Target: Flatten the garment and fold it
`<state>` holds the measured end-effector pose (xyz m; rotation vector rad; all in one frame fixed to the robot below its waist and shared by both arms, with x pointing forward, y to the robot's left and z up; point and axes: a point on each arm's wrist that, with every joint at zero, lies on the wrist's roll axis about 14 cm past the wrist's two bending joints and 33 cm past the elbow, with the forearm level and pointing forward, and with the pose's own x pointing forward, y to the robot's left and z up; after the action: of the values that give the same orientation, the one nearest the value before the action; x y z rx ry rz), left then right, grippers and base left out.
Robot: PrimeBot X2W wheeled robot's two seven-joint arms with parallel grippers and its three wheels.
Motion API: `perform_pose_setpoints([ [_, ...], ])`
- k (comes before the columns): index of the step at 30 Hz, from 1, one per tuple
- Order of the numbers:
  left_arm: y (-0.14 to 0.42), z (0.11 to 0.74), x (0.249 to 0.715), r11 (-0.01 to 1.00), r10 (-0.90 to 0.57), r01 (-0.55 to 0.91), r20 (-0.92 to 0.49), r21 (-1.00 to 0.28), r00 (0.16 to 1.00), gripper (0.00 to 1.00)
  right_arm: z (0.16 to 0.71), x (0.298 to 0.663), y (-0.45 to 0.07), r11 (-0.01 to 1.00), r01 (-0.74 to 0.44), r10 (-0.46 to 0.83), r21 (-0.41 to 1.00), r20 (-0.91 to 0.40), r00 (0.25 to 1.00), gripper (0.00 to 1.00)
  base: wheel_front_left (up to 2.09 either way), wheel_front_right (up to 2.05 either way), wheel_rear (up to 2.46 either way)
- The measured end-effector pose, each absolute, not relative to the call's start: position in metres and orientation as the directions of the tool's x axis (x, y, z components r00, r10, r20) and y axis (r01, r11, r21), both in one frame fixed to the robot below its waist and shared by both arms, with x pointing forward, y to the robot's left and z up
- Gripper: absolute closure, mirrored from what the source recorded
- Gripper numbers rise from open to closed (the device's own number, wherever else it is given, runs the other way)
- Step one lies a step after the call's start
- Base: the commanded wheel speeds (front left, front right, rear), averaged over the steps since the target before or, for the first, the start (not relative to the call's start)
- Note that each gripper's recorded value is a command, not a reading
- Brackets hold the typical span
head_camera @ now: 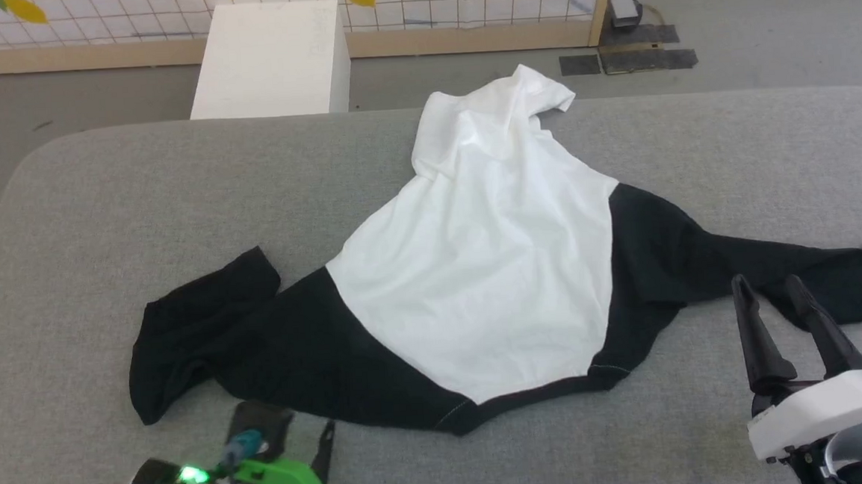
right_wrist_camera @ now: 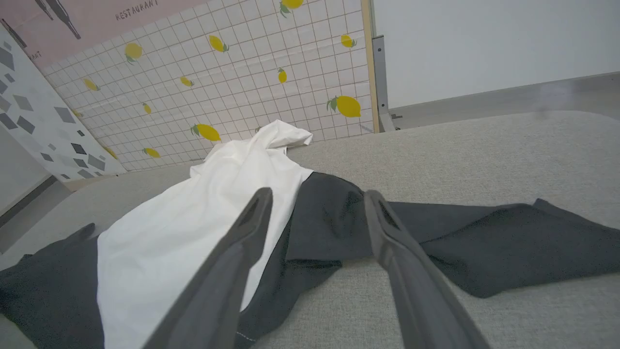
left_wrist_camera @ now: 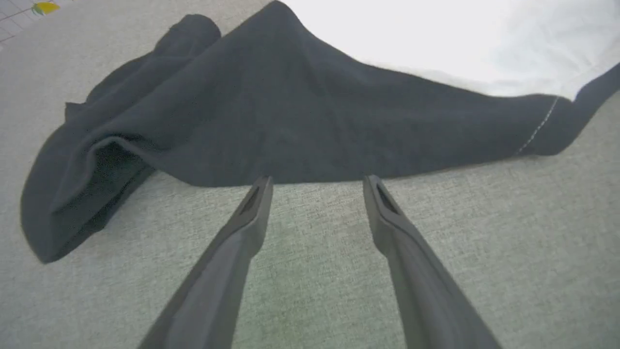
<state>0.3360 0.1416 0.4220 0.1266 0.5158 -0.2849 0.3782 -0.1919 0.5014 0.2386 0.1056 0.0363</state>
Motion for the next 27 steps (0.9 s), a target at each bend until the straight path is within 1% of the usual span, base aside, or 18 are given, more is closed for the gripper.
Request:
perform_pose_setpoints([
  [2,0.136,0.416,0.339,0.930,-0.268,0.360,-0.541,0.069,0.797,0.00,0.500,0.379,-0.190,0.971,-0.028,0.055,0.237,-0.105,0.993,0.00,0.00,0.00,0.00],
  [5,0.133,0.406,0.345,0.877,-0.294,0.460,-0.598,0.142,0.745,0.00,0.497,0.380,-0.187,0.970,-0.033,0.062,0.239,-0.115,0.991,0.00,0.00,0.00,0.00],
  [7,0.132,0.397,0.346,0.851,-0.302,0.502,-0.635,0.158,0.712,0.00,0.495,0.381,-0.187,0.970,-0.033,0.063,0.240,-0.119,0.991,0.00,0.00,0.00,0.00],
  [8,0.134,0.385,0.345,0.817,-0.292,0.547,-0.687,0.183,0.666,0.00,0.493,0.380,-0.190,0.971,-0.023,0.055,0.239,-0.126,0.991,0.00,0.00,0.00,0.00],
  [16,0.129,0.378,0.363,0.805,-0.297,0.562,-0.692,0.189,0.658,0.00,0.487,0.381,-0.198,0.971,0.006,0.029,0.238,-0.141,0.990,0.00,0.00,0.00,0.00],
  [17,0.128,0.377,0.364,0.808,-0.299,0.560,-0.690,0.184,0.659,0.28,0.487,0.382,-0.198,0.971,0.006,0.028,0.239,-0.141,0.990,0.00,0.00,0.00,0.00],
  [18,0.127,0.376,0.366,0.816,-0.301,0.552,-0.690,0.171,0.658,0.91,0.486,0.382,-0.198,0.971,0.007,0.028,0.240,-0.142,0.989,0.00,0.00,0.00,0.00],
  [19,0.126,0.376,0.366,0.825,-0.301,0.543,-0.689,0.159,0.659,1.00,0.485,0.382,-0.198,0.970,0.008,0.028,0.242,-0.144,0.989,0.00,0.00,0.00,0.00],
  [24,0.129,0.384,0.375,0.884,-0.286,0.454,-0.639,0.112,0.714,1.00,0.483,0.382,-0.198,0.969,0.009,0.029,0.247,-0.148,0.989,0.00,0.00,0.00,0.00],
  [27,0.143,0.388,0.375,0.926,-0.237,0.366,-0.612,0.092,0.754,1.00,0.482,0.383,-0.197,0.969,0.007,0.031,0.248,-0.152,0.988,0.00,0.00,0.00,0.00],
])
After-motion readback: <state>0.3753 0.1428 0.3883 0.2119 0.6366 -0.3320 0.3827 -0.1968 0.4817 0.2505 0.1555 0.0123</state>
